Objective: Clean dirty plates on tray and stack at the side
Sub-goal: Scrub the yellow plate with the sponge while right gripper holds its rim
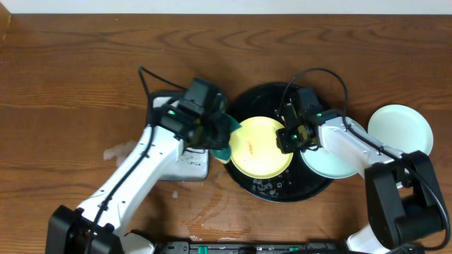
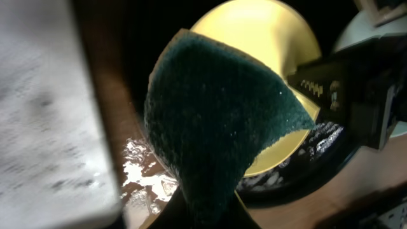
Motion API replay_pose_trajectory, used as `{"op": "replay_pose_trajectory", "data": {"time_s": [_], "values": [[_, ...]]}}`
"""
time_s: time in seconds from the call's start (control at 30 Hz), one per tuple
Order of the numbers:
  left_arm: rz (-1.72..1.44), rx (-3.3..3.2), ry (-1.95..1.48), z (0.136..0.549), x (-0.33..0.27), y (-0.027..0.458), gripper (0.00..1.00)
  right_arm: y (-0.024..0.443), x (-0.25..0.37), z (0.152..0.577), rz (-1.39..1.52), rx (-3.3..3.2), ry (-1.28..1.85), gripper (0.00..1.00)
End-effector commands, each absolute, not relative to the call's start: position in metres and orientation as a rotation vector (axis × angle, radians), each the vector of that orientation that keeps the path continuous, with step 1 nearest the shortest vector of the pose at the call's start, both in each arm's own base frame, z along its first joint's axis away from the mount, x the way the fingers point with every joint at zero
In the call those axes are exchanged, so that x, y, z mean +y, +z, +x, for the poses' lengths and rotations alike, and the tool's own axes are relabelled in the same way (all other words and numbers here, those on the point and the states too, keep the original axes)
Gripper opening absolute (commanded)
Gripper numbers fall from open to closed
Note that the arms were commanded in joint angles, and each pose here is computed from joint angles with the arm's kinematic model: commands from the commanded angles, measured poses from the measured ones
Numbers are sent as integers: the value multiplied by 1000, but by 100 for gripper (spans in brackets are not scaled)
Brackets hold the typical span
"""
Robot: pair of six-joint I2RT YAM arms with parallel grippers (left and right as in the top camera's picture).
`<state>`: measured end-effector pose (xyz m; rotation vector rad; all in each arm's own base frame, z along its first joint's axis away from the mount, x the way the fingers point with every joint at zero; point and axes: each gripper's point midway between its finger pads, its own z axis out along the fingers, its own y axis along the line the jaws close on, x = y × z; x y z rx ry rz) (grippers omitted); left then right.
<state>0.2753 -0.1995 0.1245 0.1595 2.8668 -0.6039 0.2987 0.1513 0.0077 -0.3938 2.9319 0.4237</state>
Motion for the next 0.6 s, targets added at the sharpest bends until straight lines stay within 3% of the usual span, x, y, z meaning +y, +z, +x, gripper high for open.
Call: {"op": "replay_pose_trajectory", "data": {"time_s": [0.0,0.13,0.4,0.53,0.57], "values": [[83,2847,-597,281,-218,121,7,37,141,302,-370,2863,384,29],[19,2871,-596,280,-237,105,7,50,130,305,-329,2835,367,30],[-69,2953,-556,282,-249,65,7,6,128,307,-335,2927,341,31],[-101,2996,-529,281,-249,47,7,-5,135,301,-311,2968,409,3],[-122,3014,-531,280,-251,40,7,-5,134,301,-291,2974,409,1]]}}
